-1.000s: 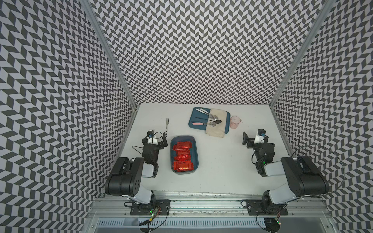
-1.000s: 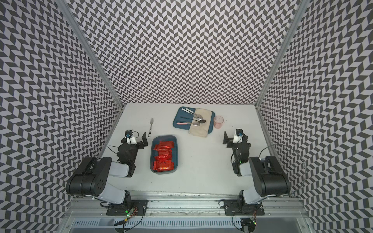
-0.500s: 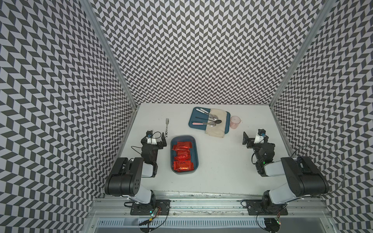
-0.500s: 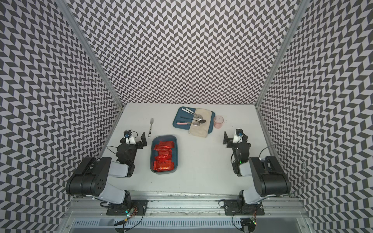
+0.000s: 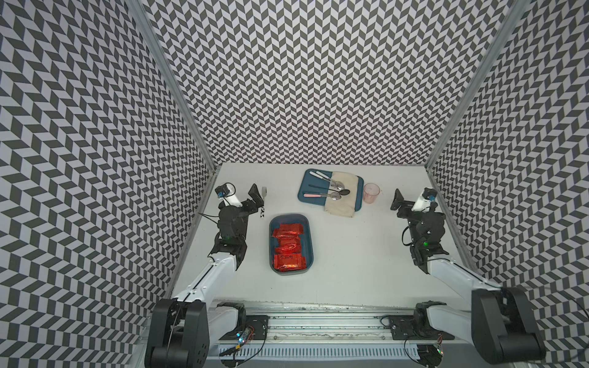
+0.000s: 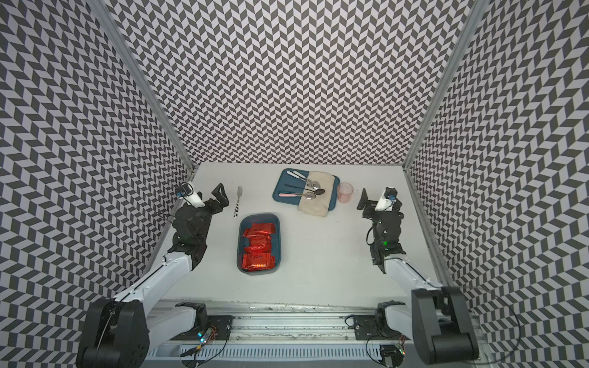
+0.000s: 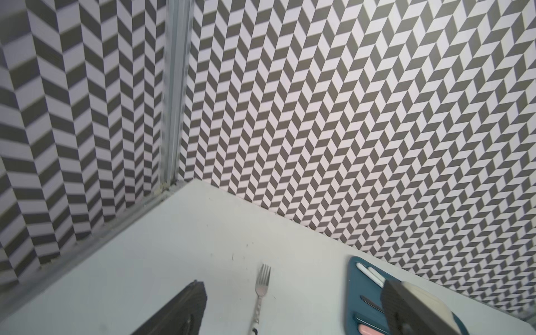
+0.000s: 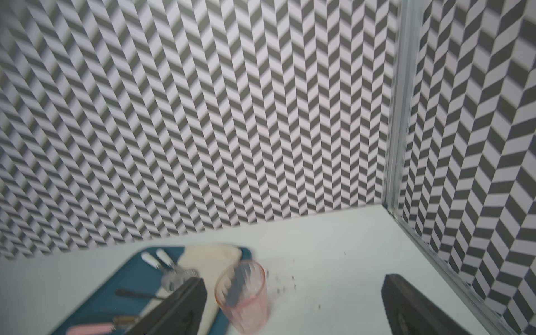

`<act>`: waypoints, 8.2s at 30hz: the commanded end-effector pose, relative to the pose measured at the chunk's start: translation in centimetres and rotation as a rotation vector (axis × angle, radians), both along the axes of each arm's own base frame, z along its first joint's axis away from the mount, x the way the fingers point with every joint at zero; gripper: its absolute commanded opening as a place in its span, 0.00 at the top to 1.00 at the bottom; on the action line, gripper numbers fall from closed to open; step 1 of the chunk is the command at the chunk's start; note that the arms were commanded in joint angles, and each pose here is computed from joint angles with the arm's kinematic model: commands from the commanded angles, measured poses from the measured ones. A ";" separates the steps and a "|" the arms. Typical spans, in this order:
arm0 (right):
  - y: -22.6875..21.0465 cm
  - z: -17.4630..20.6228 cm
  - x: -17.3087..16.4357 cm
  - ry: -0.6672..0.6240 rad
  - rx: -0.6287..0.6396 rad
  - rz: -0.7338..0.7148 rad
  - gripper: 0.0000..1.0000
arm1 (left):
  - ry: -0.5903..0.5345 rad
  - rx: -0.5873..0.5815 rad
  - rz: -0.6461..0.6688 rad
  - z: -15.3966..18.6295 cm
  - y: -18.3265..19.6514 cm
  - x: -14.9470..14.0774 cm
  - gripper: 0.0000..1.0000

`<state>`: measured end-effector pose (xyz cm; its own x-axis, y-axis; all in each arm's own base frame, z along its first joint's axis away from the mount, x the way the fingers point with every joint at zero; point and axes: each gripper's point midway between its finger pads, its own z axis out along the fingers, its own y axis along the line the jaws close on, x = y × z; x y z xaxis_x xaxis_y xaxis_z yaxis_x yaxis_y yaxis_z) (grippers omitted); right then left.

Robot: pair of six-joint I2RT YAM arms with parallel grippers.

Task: Take the tea bags out of the storage box
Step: Pick up the storage box at the center of the board, then pick up the tea bag from the storage box, then place the tea bag at the center of the board.

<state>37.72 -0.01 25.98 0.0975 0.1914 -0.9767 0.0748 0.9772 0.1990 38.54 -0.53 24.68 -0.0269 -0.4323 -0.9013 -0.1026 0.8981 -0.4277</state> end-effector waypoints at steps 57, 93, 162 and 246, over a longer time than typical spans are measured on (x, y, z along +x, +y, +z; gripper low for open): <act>9.1 -8.2 -2.3 0.381 0.282 0.507 0.13 | 0.993 -0.045 -0.422 -14.2 -14.7 -16.0 1.00; 23.9 -15.9 -5.8 1.062 -0.223 0.840 0.54 | 1.017 0.476 -0.852 -11.9 -21.3 -18.0 1.00; 38.4 -6.1 -12.2 0.897 0.120 1.096 0.39 | 0.959 0.295 -0.334 -8.4 -11.1 -13.4 1.00; 28.3 -21.0 -0.1 0.974 0.263 1.091 0.72 | 0.806 0.355 -0.042 -5.0 -3.9 -8.8 1.00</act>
<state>36.66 27.86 4.08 -0.8936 -0.0822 -0.4412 -0.3998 0.5926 0.6993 29.26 -4.32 18.67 -0.7602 -0.0959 -0.6426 -0.2091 0.9725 0.1022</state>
